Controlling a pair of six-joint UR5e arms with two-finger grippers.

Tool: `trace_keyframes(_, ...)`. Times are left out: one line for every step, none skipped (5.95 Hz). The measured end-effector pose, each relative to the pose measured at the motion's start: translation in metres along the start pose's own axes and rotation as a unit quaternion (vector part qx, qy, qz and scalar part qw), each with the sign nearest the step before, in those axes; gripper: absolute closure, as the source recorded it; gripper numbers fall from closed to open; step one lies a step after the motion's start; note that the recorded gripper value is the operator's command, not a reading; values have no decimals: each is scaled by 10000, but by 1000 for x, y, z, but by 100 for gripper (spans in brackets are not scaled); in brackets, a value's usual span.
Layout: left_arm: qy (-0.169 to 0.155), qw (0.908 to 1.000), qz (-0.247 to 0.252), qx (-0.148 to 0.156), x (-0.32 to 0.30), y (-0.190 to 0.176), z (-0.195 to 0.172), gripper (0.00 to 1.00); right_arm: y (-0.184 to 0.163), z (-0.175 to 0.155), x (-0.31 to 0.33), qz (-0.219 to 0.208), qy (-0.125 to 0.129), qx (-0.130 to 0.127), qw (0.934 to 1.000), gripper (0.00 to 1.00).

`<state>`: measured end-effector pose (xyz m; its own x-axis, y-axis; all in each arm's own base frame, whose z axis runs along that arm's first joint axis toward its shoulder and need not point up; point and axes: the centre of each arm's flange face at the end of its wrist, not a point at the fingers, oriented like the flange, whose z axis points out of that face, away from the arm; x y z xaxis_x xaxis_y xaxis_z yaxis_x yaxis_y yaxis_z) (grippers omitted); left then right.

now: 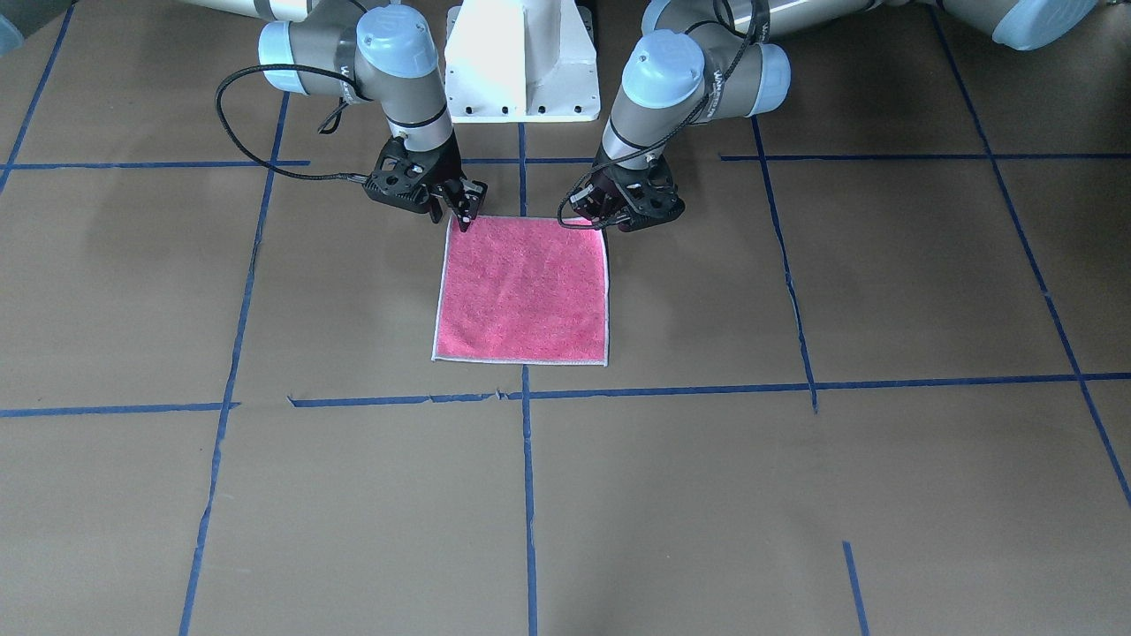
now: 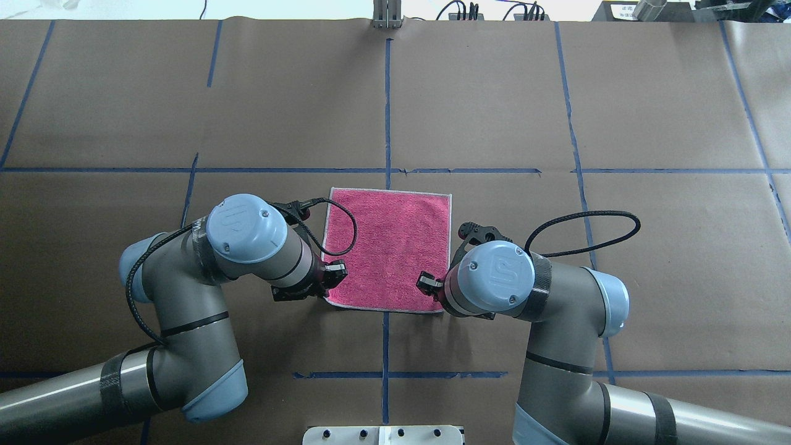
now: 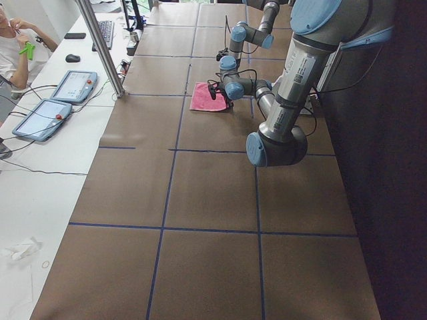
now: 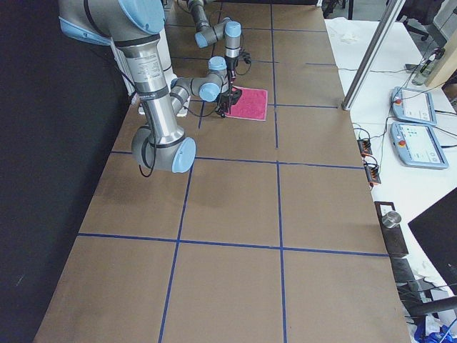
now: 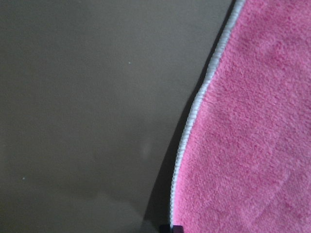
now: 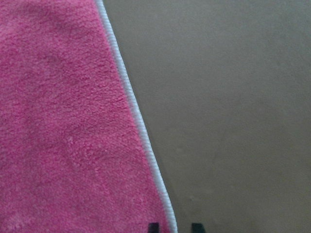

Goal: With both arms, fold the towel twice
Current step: 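Lower the right gripper to the opposite towel edge while the left gripper holds its edge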

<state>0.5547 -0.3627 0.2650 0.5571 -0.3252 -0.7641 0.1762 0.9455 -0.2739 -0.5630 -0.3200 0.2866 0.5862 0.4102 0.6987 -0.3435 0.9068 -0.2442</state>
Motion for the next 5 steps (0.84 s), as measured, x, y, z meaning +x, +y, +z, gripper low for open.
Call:
trace_keyframes(0, 10000, 0, -2, 0, 0, 0, 98, 3, 1, 0, -14, 5, -14, 10000, 90)
trace_keyframes(0, 10000, 0, -4, 0, 0, 0, 98, 5, 0, -1, -23, 0, -27, 10000, 99)
trace_keyframes(0, 10000, 0, -1, 1, 0, 0, 98, 4, 0, -2, -20, -7, -27, 10000, 100)
trace_keyframes(5, 10000, -4, 6, 1, -1, -1, 98, -1, -3, -3, 5, -30, -2, 10000, 100)
trace_keyframes(29, 10000, -14, 26, 2, -4, -3, 99, -11, -7, -4, 54, -61, 43, 10000, 100)
